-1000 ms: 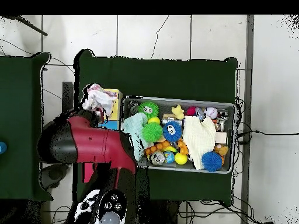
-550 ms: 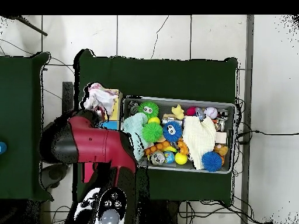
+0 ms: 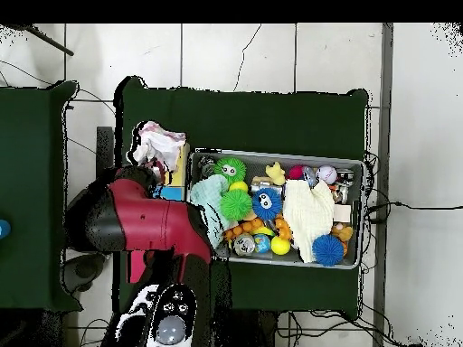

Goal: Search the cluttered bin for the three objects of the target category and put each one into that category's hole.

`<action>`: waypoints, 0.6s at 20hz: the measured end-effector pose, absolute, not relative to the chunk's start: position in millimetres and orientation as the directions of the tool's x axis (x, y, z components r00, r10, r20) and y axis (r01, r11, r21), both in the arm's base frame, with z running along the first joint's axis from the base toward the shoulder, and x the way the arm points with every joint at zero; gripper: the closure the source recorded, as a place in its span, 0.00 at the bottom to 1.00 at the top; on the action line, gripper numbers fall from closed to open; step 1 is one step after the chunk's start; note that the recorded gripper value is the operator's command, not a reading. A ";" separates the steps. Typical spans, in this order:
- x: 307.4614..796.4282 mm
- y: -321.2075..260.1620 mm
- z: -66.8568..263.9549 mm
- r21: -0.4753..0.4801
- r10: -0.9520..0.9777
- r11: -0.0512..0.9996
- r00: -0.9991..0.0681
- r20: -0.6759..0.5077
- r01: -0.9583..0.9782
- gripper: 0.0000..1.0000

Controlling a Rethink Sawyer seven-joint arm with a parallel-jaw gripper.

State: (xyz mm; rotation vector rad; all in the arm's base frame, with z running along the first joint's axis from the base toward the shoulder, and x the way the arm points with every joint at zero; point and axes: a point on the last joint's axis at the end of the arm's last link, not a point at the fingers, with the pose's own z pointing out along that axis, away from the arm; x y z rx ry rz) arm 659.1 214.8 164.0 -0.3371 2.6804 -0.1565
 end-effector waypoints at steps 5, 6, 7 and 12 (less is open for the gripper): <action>658.2 213.1 161.7 -0.164 -0.262 0.963 -0.878 -0.401 -0.212 1.00; 658.1 212.9 161.5 -0.165 -0.262 0.963 -0.878 -0.400 -0.213 1.00; 658.0 212.7 161.3 -0.165 -0.263 0.963 -0.878 -0.400 -0.213 1.00; 657.7 211.3 160.4 -0.166 -0.263 0.963 -0.879 -0.398 -0.213 1.00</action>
